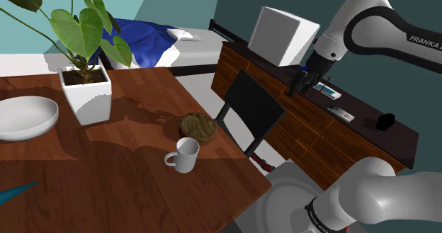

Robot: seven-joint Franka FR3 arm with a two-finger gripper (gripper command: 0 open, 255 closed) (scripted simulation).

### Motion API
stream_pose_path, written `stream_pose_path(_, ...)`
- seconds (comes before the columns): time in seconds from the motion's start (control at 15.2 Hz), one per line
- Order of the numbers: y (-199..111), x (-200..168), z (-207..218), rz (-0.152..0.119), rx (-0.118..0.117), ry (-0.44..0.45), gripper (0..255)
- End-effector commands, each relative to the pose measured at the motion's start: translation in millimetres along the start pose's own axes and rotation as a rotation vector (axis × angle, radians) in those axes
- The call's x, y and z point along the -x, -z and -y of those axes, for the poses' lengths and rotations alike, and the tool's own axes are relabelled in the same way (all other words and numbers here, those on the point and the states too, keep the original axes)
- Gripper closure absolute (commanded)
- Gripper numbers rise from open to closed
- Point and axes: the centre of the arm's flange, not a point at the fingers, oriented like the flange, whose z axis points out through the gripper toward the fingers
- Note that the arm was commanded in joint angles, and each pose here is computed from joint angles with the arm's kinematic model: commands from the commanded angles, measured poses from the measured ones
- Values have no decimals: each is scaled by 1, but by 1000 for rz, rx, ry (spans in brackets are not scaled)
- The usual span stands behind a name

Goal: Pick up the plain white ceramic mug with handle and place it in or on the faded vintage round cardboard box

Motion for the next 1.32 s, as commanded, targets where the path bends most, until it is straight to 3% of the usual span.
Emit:
stream_pose_path(0.0,0,0,0,0,0,0,0)
stream_pose_path(1.25,-131,-39,203,-60,-27,208,0)
